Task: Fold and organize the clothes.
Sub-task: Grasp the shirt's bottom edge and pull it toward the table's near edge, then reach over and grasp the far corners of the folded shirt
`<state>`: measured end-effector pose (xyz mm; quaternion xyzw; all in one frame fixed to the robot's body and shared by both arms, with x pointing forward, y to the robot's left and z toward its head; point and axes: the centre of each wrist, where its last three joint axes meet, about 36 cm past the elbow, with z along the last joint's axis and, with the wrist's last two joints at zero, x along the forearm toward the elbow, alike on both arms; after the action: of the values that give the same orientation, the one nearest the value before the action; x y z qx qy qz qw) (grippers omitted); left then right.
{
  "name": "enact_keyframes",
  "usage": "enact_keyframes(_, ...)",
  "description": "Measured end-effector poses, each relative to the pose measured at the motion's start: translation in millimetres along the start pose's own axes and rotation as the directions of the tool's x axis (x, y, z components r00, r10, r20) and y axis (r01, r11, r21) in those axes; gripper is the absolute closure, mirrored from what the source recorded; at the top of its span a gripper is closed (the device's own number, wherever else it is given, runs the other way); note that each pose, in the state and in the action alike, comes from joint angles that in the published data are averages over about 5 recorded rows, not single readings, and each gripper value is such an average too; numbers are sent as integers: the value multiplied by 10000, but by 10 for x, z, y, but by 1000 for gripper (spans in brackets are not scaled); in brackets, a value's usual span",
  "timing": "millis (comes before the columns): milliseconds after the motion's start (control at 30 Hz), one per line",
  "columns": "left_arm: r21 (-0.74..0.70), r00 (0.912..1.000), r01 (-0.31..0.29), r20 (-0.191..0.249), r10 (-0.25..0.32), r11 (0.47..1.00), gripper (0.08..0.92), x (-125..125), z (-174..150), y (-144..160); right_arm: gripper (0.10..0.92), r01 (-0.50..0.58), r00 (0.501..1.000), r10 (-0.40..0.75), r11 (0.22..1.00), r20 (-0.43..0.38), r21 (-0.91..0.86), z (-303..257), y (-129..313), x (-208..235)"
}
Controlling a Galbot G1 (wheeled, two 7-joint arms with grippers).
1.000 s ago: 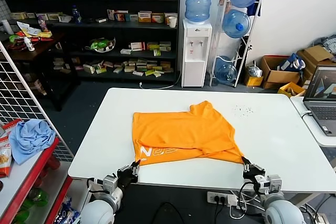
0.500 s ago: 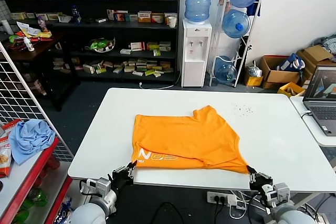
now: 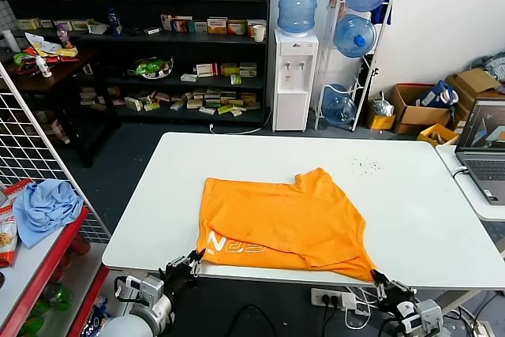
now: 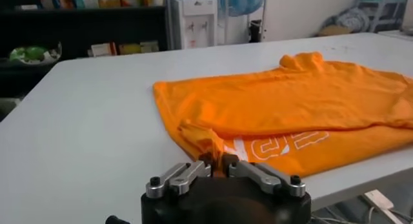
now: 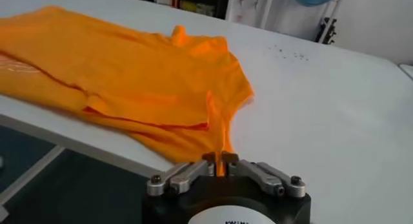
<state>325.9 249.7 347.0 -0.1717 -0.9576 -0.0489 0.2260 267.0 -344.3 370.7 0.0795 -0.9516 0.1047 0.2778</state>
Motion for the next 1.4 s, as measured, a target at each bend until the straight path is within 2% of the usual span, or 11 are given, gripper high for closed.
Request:
enact_keyframes(367, -272, 9983, 515, 288, -507, 9983, 420, -96, -129, 78, 394, -316, 9948, 332, 9993, 967, -185, -312, -174, -21)
enact_keyframes(533, -189, 9968, 529, 605, -517, 9984, 282, -227, -211, 105, 254, -371, 9890, 431, 9983, 1413, -446, -477, -334, -215)
enact_keyframes(633, -130, 9949, 490, 890, -476, 9987, 211, -366, -289, 145, 209, -346, 9871, 447, 9971, 1536, -675, -570, -457, -390)
enact_keyframes(767, -59, 9922, 508, 1140, -498, 9987, 179, -626, -407, 219, 200, -205, 9871, 368, 9943, 1555, -1048, -702, -626, -680)
enact_keyframes(933, 111, 9919, 515, 1158, -525, 9986, 177, -1027, -571, 297, 200, 69, 9910, 116, 9906, 1336, -1368, -876, -835, -1082)
enact_keyframes(1200, 212, 9947, 737, 709, -750, 9971, 177, -1694, -862, 435, 200, 277, 9929, -62, 9832, 1188, -1803, -1155, -1084, -1685)
enact_keyframes(1400, 350, 9934, 1107, 276, -1117, 9932, 177, -2071, -1091, 554, 200, 606, 9924, -376, 9780, 1171, -1995, -1289, -1120, -2087)
